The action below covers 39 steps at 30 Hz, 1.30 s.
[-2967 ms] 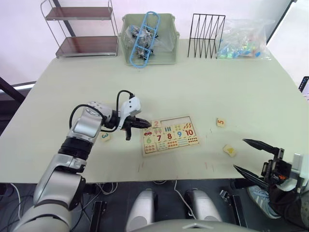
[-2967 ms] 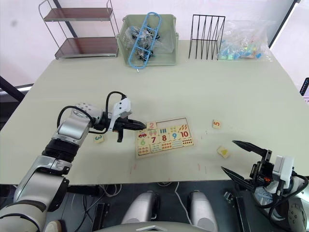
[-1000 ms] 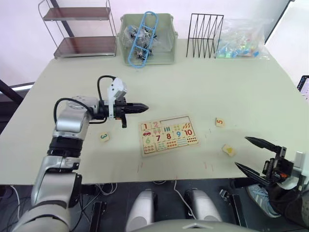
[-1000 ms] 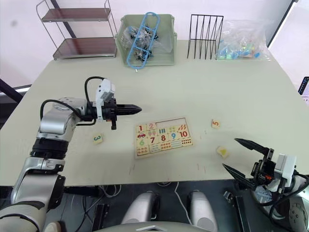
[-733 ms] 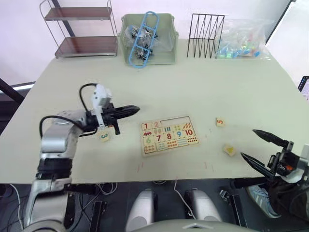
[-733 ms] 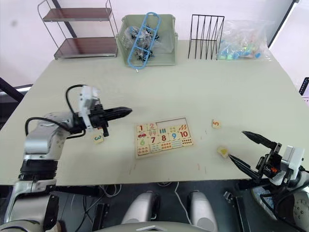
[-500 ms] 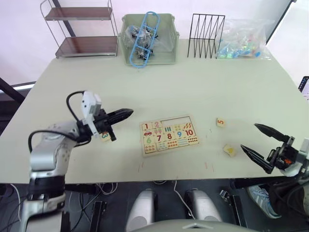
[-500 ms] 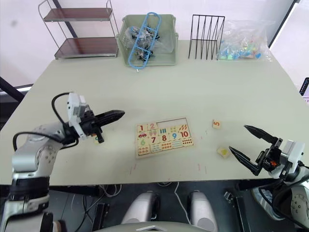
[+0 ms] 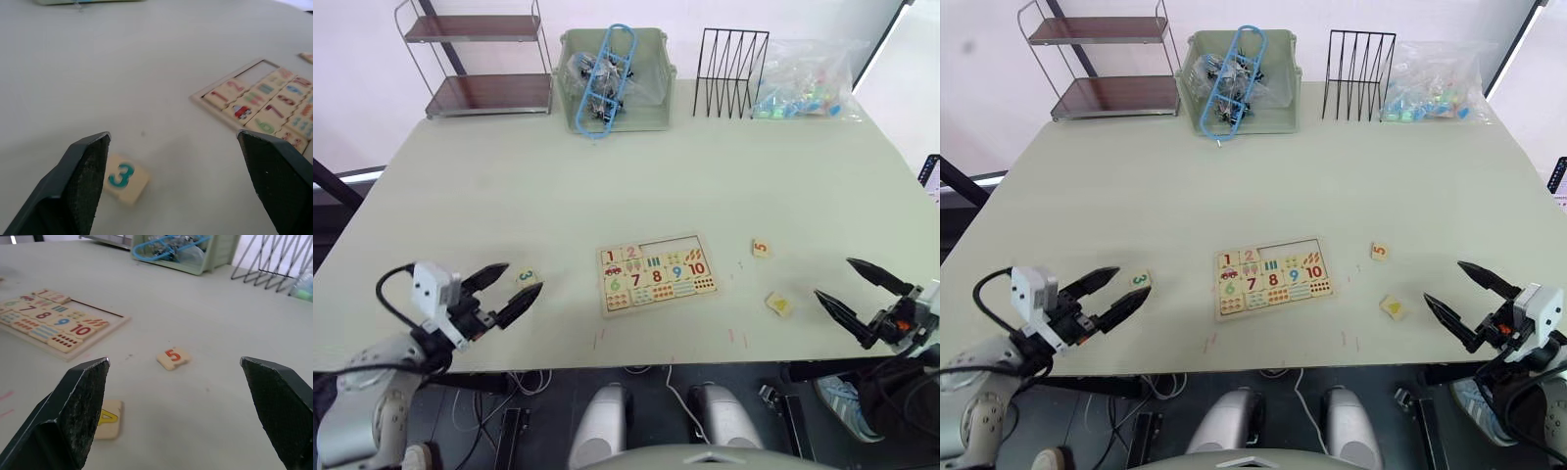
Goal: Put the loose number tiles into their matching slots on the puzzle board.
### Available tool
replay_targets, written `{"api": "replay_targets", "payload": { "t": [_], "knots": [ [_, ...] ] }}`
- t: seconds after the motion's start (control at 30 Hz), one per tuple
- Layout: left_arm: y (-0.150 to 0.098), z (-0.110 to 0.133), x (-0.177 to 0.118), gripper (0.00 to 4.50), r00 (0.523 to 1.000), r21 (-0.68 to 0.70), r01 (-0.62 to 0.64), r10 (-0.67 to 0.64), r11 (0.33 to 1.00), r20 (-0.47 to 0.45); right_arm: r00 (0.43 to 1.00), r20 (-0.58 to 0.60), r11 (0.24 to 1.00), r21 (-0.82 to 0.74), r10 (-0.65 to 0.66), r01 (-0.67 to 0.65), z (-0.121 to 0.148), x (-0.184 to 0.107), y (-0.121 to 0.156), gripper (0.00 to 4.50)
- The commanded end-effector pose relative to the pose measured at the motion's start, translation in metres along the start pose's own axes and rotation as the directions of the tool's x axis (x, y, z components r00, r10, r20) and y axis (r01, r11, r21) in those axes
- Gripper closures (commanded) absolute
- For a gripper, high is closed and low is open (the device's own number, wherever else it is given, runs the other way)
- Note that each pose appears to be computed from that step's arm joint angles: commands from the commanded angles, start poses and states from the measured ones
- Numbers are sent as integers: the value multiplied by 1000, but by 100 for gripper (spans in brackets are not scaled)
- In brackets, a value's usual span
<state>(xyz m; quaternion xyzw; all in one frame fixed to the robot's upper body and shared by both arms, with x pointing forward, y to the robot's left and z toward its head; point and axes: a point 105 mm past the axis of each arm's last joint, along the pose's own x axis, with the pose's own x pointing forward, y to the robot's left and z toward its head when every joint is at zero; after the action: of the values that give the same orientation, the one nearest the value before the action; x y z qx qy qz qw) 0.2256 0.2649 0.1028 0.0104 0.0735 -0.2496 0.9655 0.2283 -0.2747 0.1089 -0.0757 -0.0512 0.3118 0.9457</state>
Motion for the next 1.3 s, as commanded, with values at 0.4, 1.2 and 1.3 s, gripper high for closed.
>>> {"api": "replay_targets", "payload": {
  "t": [0.4, 1.2, 1.3],
  "knots": [
    [1, -20, -41, 7, 986, 4, -165, 165, 986, 27, 999, -29, 997, 64, -39, 41, -17, -30, 8, 0],
    [-2, -26, -44, 7, 987, -18, -160, 161, 987, 23, 998, -57, 996, 93, 0, 5, -30, -36, 22, 0],
    [-4, -26, -41, 7, 989, -23, -148, 148, 989, 24, 999, -50, 997, 81, -16, 20, -29, -35, 19, 0]
  ]
}}
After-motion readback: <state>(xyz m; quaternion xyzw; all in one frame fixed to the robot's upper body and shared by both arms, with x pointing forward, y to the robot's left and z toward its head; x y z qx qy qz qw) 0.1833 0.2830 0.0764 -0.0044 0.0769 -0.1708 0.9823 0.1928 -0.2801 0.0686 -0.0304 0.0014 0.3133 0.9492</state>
